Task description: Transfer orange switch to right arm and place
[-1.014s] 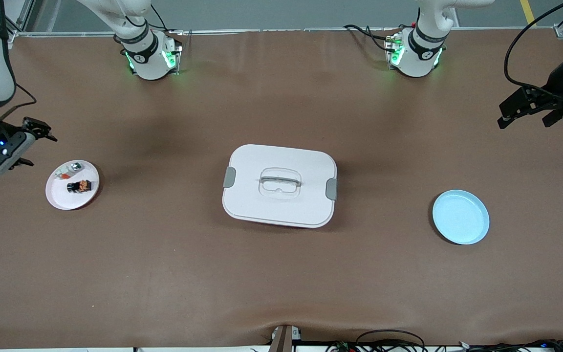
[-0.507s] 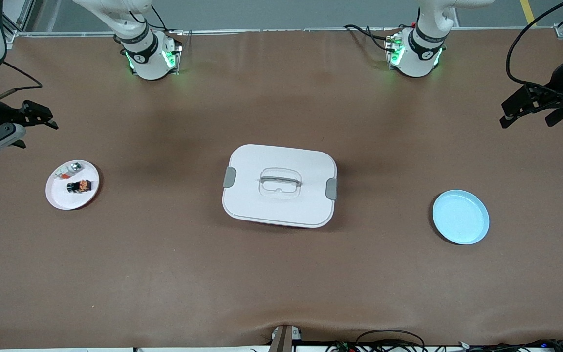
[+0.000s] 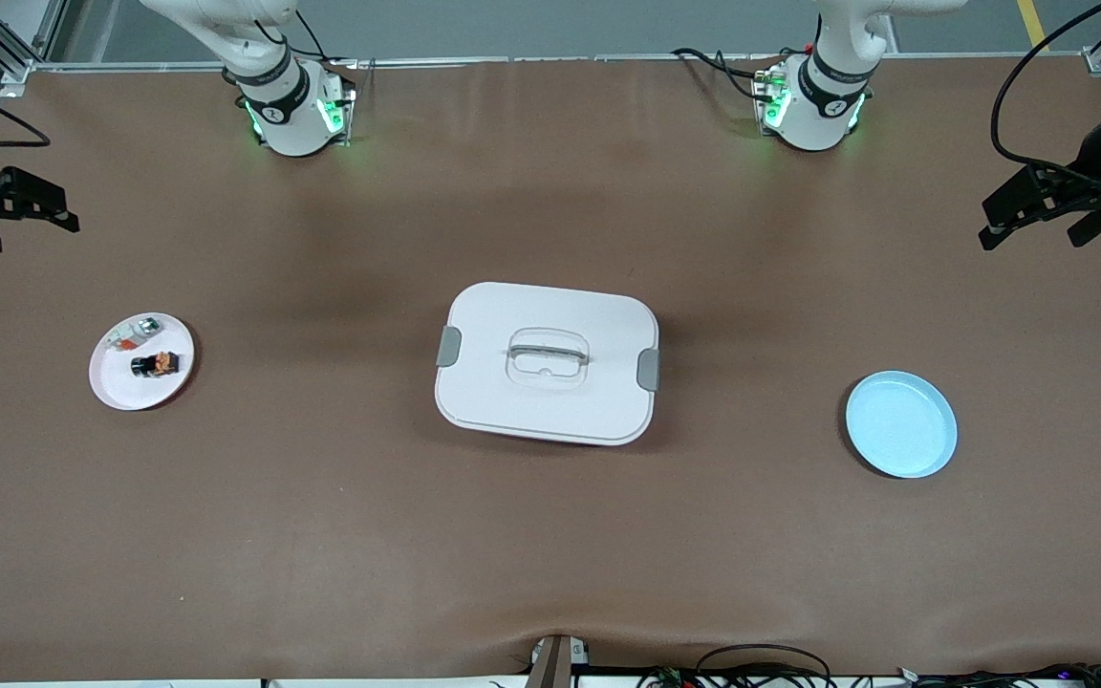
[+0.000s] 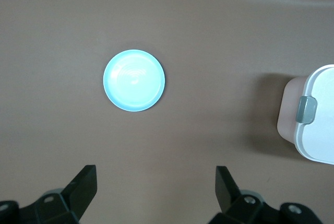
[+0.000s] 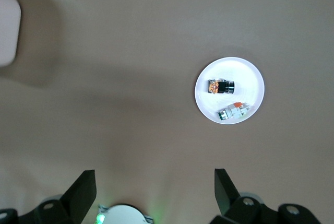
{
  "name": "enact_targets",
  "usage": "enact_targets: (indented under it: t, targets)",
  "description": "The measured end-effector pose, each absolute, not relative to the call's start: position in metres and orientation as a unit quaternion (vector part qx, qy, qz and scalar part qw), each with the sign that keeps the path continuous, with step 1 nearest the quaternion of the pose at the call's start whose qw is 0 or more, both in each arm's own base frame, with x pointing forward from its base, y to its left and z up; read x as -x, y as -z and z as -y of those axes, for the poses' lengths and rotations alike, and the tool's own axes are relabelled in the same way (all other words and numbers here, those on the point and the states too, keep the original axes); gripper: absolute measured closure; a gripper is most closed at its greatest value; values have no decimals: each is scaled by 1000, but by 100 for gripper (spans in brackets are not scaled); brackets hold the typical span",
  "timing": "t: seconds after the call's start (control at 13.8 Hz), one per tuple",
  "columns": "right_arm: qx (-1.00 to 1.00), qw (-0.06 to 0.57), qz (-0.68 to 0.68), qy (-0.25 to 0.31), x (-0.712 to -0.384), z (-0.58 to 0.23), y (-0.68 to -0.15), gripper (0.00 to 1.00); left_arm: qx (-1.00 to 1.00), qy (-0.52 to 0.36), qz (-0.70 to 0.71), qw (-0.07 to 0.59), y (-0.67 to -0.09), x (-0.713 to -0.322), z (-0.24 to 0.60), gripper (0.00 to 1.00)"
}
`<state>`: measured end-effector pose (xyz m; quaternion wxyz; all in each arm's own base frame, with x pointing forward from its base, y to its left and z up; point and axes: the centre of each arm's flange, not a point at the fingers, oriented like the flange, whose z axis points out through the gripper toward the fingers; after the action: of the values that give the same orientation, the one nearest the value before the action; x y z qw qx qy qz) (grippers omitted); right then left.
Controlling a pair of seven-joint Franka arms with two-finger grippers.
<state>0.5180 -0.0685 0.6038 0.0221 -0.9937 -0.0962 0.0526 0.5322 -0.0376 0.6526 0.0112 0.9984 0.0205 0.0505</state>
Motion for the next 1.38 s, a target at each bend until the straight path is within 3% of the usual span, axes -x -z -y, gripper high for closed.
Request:
enact_targets:
  t: [0.43, 0.72, 1.38]
  targets:
    - [997, 19, 72, -38, -519, 69, -625, 0, -999, -46, -19, 11, -652, -531, 38, 0]
    - [996, 57, 54, -53, -514, 60, -628, 0, -999, -40, -18, 10, -649, -532, 38, 0]
    - [996, 51, 65, -24, -513, 50, -663, 0, -1000, -24, -16, 8, -634, -540, 39, 0]
